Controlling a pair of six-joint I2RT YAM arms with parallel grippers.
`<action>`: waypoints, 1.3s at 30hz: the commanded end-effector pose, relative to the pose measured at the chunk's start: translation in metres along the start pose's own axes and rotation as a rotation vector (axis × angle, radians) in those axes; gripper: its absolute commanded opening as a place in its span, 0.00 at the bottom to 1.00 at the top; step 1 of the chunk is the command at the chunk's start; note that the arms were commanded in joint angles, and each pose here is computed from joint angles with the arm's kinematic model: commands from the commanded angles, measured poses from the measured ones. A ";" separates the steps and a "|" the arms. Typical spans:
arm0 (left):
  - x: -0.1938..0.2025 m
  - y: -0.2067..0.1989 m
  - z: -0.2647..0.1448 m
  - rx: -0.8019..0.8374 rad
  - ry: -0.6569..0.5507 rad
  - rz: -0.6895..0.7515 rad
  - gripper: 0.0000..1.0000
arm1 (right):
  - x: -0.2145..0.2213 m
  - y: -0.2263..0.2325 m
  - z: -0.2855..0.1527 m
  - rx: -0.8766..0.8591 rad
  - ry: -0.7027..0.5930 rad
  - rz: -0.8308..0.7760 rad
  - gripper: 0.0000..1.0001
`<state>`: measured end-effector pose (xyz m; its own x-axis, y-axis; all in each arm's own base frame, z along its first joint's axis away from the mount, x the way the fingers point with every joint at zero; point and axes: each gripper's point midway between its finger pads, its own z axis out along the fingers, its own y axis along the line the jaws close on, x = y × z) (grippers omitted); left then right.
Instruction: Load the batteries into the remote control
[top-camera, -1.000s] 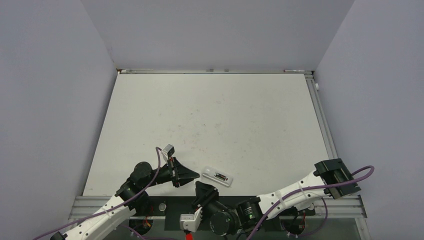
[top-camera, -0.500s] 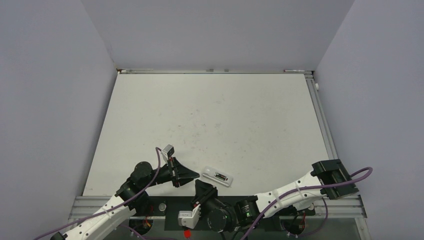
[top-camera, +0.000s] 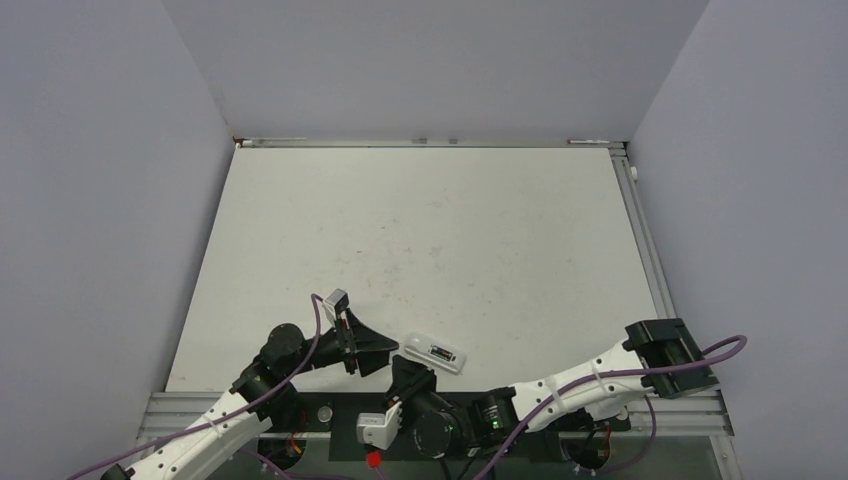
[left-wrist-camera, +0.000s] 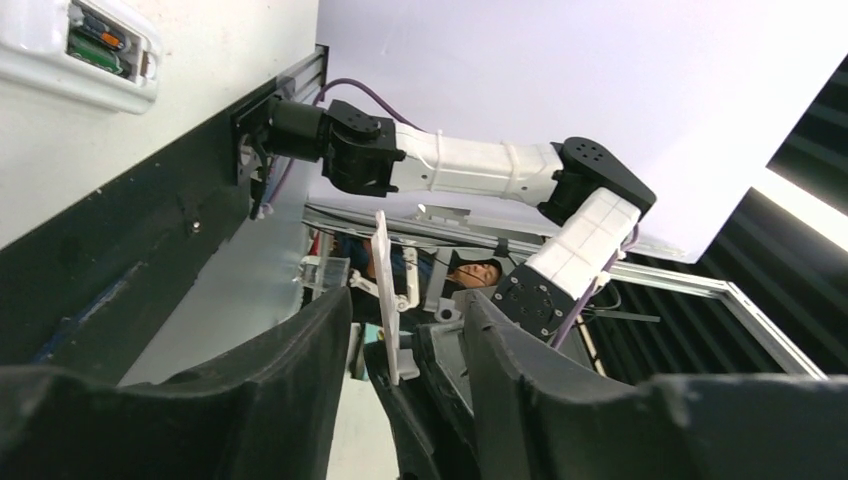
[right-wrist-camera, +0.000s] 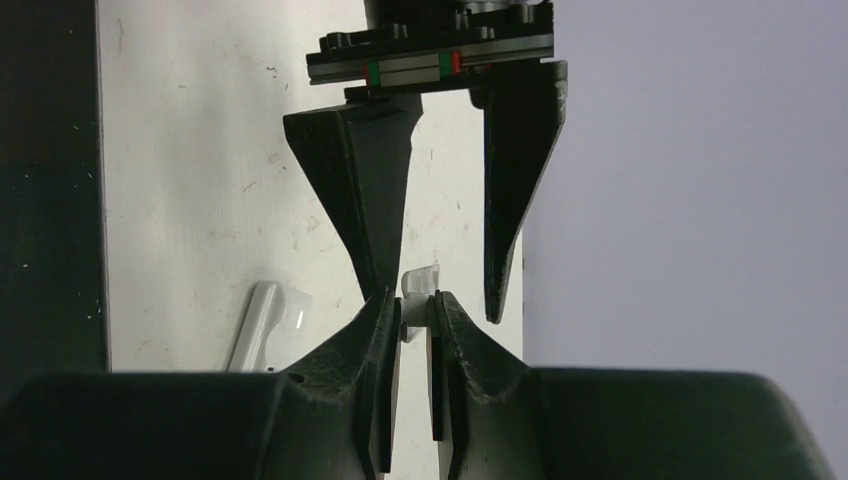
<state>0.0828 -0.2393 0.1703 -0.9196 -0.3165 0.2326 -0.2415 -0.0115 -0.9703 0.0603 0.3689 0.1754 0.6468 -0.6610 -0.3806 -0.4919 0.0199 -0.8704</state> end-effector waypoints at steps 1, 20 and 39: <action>-0.005 0.018 0.001 0.000 -0.006 0.004 0.45 | -0.001 -0.028 -0.011 0.055 -0.016 0.132 0.08; -0.030 0.009 0.011 0.018 -0.116 0.163 0.62 | 0.070 -0.074 -0.039 0.168 -0.008 1.026 0.09; -0.043 -0.005 0.034 0.040 -0.087 0.344 0.60 | 0.100 -0.105 -0.038 0.135 -0.431 1.923 0.09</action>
<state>0.1278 -0.2506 0.1241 -0.9125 -0.4090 0.0094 -0.0830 0.1624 -0.9832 0.1675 0.2620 0.1981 -0.4277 0.2844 -0.8580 -0.5653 0.6565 0.4994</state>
